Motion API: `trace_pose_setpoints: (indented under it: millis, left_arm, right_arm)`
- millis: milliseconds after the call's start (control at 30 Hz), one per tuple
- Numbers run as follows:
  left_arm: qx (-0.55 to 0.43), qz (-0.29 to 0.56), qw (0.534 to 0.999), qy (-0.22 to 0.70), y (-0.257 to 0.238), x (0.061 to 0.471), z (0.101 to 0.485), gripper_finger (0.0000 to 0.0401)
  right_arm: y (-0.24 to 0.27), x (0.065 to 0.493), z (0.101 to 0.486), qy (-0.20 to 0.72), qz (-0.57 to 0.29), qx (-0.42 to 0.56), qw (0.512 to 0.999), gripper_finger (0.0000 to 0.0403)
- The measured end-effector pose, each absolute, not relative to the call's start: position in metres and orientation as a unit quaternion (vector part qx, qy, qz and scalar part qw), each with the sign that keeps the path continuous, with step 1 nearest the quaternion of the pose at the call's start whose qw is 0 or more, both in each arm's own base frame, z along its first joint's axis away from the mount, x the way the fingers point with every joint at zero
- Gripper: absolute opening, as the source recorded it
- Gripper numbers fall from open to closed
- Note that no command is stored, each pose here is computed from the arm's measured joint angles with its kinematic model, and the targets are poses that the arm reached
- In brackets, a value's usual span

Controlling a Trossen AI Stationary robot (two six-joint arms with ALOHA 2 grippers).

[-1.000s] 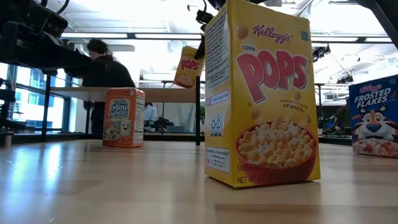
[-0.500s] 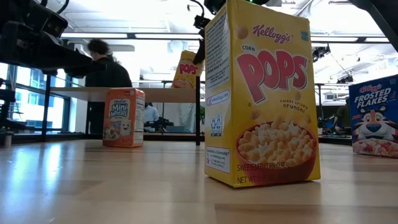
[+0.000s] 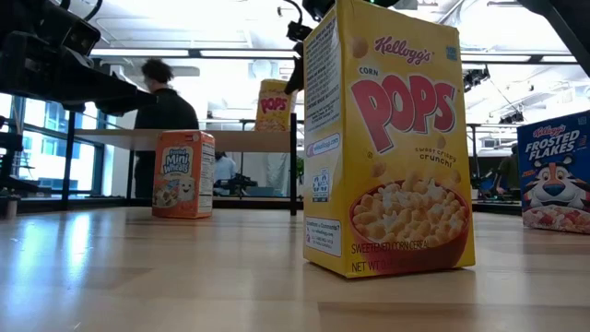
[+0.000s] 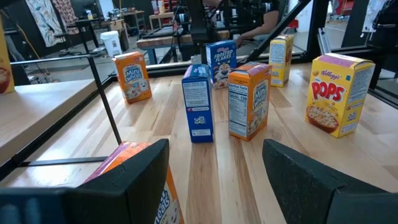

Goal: Stack cereal on shelf
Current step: Put the top left yellow cereal box on the shelf

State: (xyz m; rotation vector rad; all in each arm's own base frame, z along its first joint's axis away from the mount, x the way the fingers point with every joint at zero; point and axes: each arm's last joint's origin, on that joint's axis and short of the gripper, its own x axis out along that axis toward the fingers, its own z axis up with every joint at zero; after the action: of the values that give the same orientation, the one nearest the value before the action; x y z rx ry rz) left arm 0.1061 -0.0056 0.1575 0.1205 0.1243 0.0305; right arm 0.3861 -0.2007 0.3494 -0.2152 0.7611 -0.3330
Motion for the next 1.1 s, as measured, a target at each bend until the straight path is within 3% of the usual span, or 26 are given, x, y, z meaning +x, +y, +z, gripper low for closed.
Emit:
trace_pose_setpoints:
  millis: [467,733,1100]
  left_arm:
    - [0.06,0.015,0.996,0.062,-0.006,0.106,0.158,0.0251]
    - [0.06,0.015,0.996,0.062,-0.006,0.106,0.158,0.0251]
    - [0.06,0.015,0.996,0.062,-0.006,0.106,0.157,0.0251]
  right_arm:
    - [-0.207,0.385,0.352,0.356,-0.169,-0.106,0.913,0.0203]
    - [-0.209,0.387,0.347,0.36,-0.166,-0.104,0.912,0.0238]
    - [-0.207,0.381,0.361,0.379,-0.186,-0.103,0.901,0.0239]
